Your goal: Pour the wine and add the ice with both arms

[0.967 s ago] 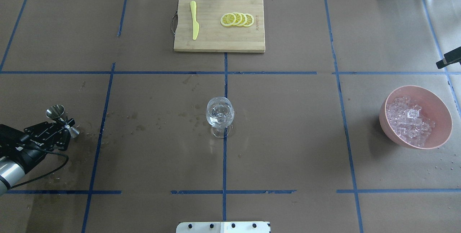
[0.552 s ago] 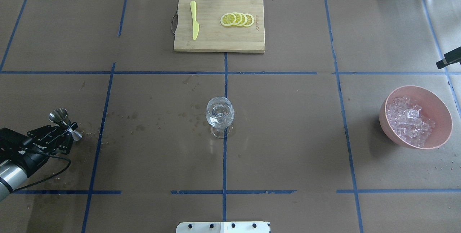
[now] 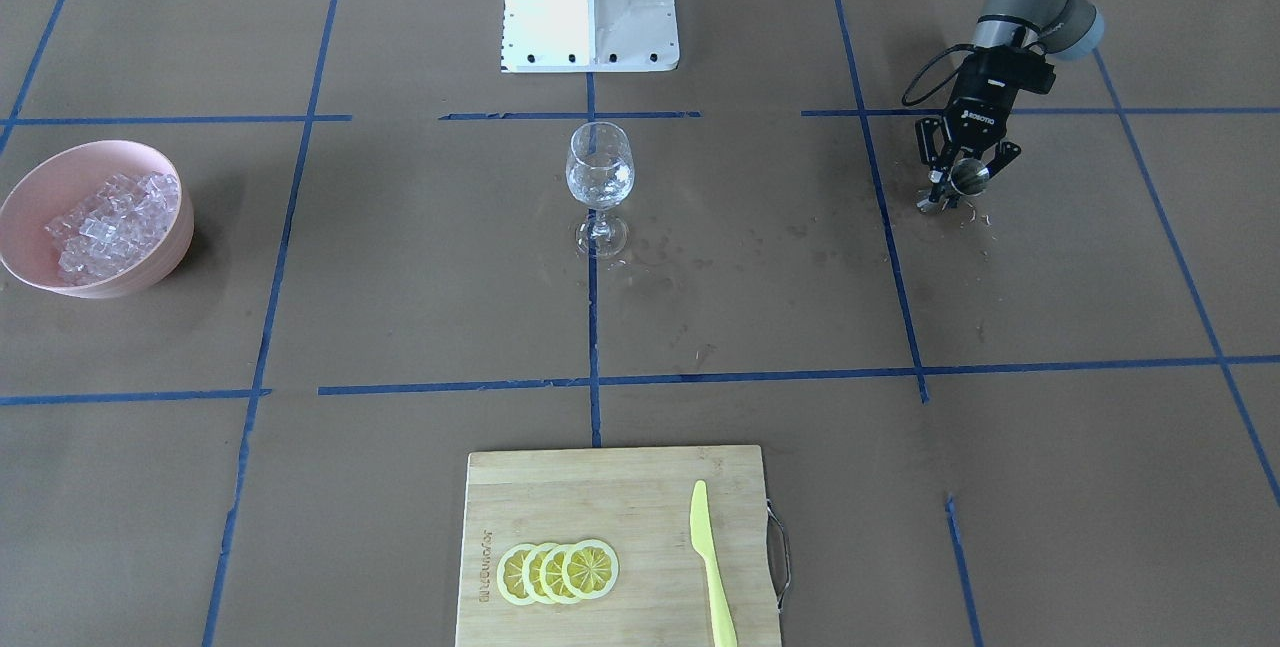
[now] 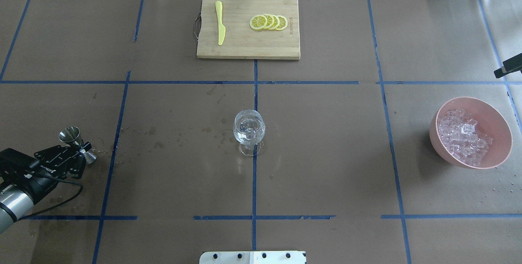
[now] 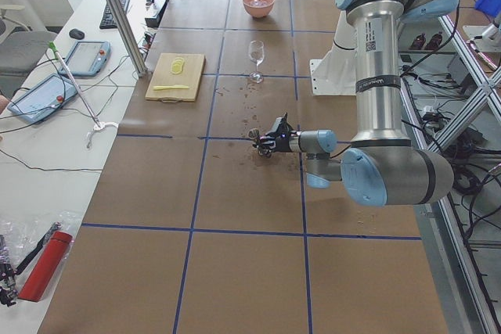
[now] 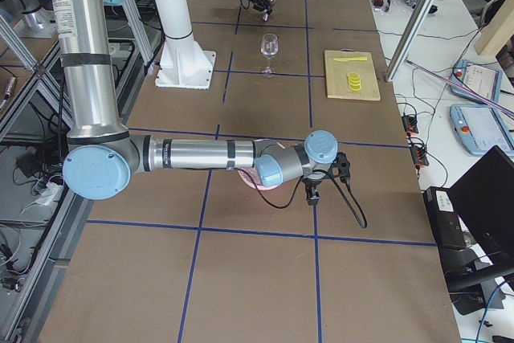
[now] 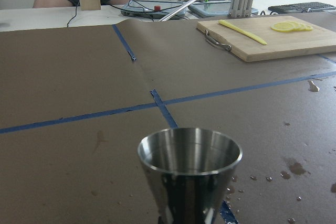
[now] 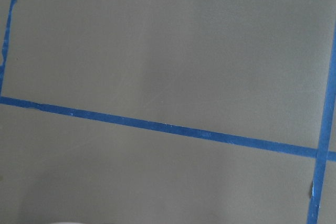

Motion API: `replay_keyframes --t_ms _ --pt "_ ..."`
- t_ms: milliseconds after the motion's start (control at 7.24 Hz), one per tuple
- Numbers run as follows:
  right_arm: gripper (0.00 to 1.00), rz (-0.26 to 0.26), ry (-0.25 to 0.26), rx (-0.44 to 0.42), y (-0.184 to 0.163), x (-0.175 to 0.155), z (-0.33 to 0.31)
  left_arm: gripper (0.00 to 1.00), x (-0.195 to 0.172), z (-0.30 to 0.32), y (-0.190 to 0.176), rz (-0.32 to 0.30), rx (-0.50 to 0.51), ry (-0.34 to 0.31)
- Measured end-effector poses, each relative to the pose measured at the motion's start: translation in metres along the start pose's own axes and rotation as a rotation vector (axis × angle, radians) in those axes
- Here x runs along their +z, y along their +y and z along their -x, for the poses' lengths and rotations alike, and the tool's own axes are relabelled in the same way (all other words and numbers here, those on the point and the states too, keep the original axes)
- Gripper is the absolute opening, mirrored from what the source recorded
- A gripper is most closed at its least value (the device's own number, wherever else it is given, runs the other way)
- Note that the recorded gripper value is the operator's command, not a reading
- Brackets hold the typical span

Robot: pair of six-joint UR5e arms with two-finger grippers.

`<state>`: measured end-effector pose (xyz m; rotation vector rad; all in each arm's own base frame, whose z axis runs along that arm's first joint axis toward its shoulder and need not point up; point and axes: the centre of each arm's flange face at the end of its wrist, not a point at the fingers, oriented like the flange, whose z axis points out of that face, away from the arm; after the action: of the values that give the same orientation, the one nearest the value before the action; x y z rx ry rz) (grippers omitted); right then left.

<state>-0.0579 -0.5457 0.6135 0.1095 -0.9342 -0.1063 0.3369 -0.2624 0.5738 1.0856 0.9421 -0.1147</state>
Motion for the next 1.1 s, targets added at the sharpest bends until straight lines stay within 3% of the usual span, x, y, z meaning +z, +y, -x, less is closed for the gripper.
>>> replay_keyframes --t_ms 138,552,690,829,1105 --pt "1.0 0.0 0.0 0.0 -0.0003 -0.0001 0.0003 0.51 -0.0005 -0.0016 -0.0016 -0.003 -0.005 0.004" --pt "1.0 0.0 0.0 0.0 -0.0001 0.0002 -0.0002 0.6 -0.0013 -0.0037 -0.004 -0.008 -0.012 0.011" --pt "1.0 0.001 0.0 0.001 0.0001 0.0003 -0.0004 0.68 -0.0015 -0.004 -0.004 -0.008 -0.013 0.012" --pt "1.0 0.001 0.0 0.001 0.0002 0.0003 -0.0005 0.92 -0.0016 -0.004 -0.004 -0.008 -0.013 0.012" --pt "1.0 0.001 0.0 0.001 0.0001 0.0003 -0.0004 0.99 -0.0034 -0.001 -0.0034 -0.001 -0.004 0.012"
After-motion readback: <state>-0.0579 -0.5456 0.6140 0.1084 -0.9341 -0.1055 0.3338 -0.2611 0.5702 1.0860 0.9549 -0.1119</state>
